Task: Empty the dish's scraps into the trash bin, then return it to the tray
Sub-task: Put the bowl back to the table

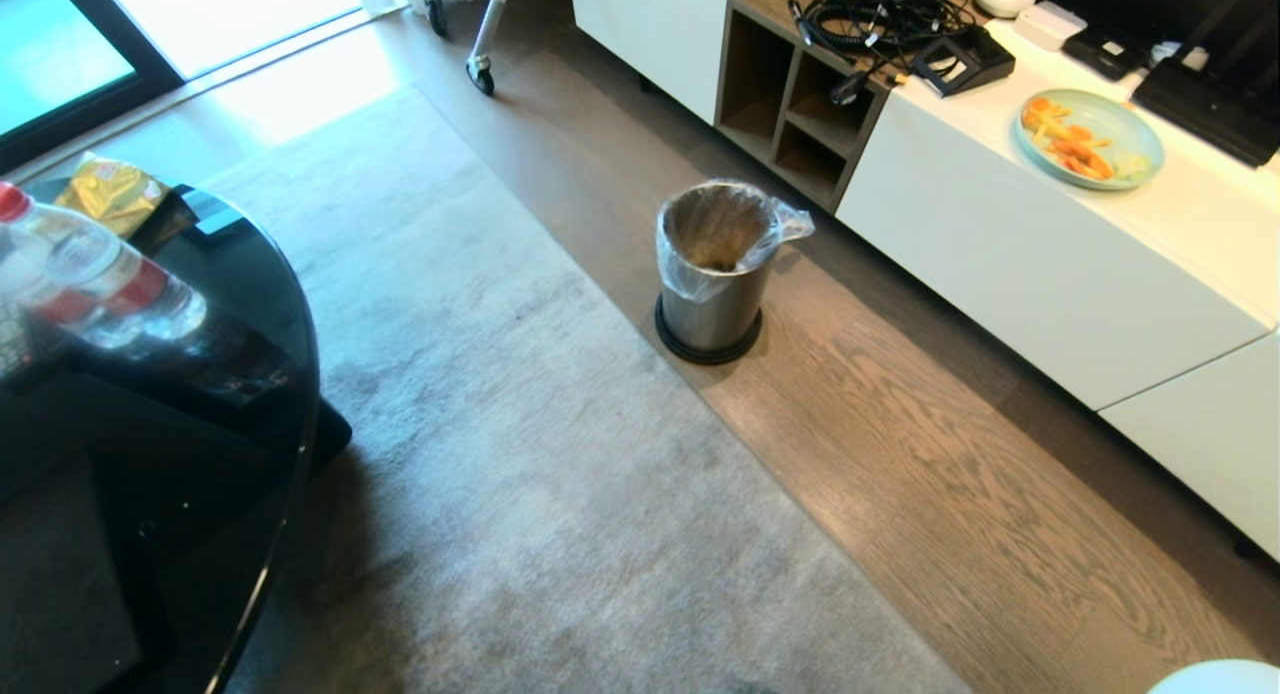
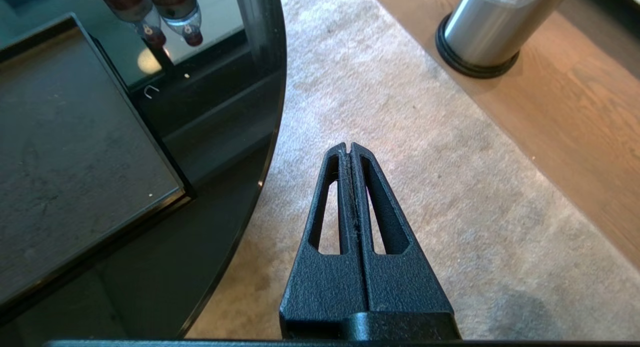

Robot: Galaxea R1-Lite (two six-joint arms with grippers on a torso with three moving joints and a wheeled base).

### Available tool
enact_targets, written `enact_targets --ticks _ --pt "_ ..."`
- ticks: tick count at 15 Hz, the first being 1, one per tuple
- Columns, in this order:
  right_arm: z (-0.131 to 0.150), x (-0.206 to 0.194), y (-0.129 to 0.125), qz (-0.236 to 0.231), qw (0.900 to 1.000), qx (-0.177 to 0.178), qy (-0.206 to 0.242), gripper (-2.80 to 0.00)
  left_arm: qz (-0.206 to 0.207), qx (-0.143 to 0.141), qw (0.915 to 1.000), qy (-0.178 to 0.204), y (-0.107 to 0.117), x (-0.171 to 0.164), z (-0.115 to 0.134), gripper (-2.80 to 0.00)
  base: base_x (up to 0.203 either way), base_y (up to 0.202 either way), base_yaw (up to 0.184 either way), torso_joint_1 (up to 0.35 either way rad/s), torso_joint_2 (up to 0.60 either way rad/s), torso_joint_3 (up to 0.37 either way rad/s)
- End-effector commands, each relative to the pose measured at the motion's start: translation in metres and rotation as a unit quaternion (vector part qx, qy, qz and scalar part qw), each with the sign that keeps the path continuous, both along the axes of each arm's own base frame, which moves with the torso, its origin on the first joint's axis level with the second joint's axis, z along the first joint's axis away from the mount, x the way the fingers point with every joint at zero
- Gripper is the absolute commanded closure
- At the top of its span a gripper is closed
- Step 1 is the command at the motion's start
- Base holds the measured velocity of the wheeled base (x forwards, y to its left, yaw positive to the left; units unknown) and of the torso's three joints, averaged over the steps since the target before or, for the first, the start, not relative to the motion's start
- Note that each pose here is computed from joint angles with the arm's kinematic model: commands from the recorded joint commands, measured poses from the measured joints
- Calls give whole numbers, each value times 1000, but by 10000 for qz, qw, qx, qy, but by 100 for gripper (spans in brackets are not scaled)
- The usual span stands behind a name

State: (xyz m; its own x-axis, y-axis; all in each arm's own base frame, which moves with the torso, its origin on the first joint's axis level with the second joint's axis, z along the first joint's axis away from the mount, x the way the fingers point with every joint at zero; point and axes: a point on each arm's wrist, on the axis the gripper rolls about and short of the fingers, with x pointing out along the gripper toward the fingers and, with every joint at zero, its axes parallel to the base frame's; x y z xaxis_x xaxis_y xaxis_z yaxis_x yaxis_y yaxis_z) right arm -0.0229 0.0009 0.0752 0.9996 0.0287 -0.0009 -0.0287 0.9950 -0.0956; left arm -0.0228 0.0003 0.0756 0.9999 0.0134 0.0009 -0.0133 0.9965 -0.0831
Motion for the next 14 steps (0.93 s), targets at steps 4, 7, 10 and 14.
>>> enact_targets --ticks 4,7,10,14 --pt "0 0 0 2 10000 -4 3 0 2 -6 10000 -3 0 0 0 0 0 0 0 2 2 206" --pt "0 0 0 10 10000 3 3 0 2 -14 10000 -4 0 0 0 0 0 0 0 3 3 203" --pt "0 0 0 10 10000 3 10 0 2 -14 10000 -4 0 0 0 0 0 0 0 1 1 207" --pt "0 0 0 10 10000 3 4 0 2 -6 10000 -3 0 0 0 0 0 0 0 4 4 203"
